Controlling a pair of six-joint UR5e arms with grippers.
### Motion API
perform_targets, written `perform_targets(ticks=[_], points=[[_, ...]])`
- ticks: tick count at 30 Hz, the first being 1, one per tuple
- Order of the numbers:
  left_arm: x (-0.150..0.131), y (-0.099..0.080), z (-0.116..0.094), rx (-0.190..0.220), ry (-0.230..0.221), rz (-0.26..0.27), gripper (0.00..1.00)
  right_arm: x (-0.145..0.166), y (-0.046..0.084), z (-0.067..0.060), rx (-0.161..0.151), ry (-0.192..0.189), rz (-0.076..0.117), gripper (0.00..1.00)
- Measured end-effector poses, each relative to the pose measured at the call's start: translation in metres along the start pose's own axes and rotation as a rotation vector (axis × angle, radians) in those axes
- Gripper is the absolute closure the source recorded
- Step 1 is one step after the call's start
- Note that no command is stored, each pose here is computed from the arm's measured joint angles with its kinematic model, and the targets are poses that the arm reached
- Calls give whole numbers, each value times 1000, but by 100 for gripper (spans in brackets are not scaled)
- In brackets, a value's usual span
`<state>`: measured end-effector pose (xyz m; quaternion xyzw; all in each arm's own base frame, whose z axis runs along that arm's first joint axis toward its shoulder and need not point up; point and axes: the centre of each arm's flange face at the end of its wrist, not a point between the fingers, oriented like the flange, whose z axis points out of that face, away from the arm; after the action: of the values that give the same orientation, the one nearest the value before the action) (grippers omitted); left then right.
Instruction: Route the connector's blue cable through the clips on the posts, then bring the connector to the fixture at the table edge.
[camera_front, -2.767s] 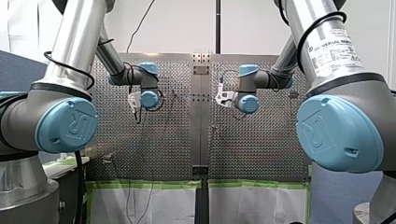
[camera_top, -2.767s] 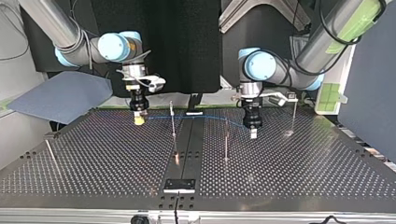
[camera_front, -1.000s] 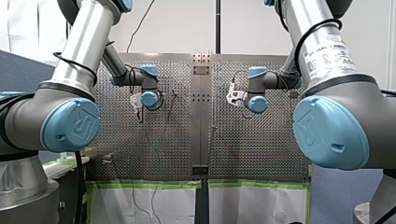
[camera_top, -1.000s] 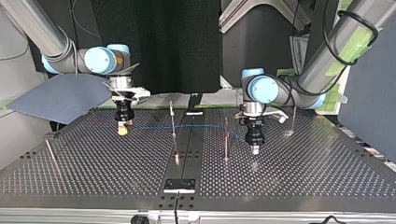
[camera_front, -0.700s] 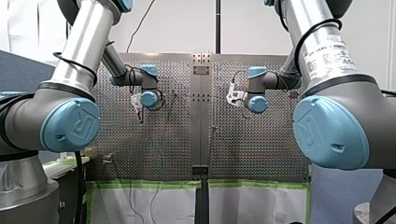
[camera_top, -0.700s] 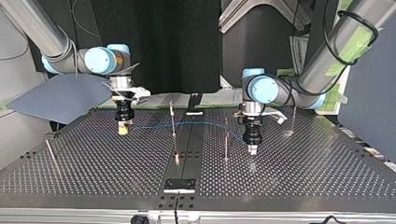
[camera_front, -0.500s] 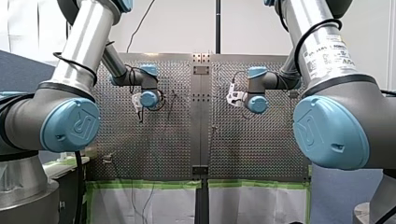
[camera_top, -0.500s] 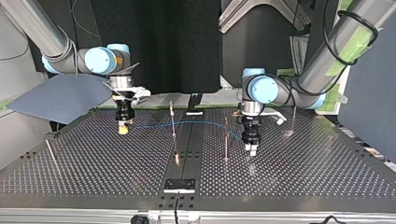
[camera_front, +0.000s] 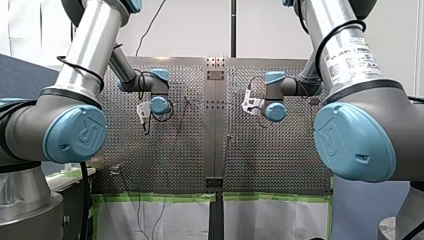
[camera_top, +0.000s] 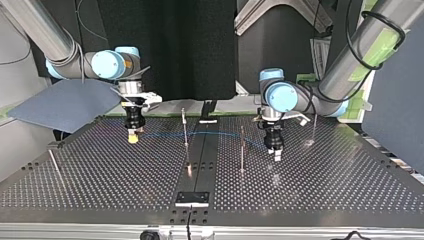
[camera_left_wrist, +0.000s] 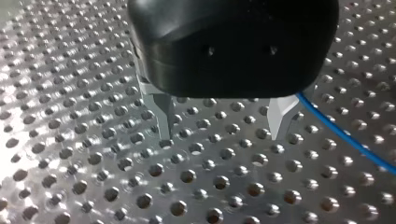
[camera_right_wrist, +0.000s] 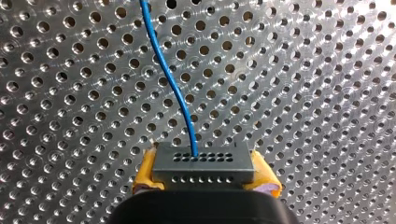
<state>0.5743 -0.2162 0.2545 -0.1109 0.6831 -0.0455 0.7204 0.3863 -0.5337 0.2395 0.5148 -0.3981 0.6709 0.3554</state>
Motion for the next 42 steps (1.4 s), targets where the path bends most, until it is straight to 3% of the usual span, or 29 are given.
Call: perform_targets(ticks=[10,21,27,33,42], points=[[2,-5,-24,36,97,-18,0,-2,-4,-2,3,-16,6,100],[-11,-8,-66,76,122,-68,0,-4,-7,-4,8,-25,7,100],[-21,-13,-84,134,103,-116,0,-3,-8,-4,9,-22,7,100],[-24,-15,-105,177,129,-152,0,-4,-9,-4,10,-26,7,100],[-24,-12,-145,208,204,-103,0,-4,-11,-5,13,-29,8,100]])
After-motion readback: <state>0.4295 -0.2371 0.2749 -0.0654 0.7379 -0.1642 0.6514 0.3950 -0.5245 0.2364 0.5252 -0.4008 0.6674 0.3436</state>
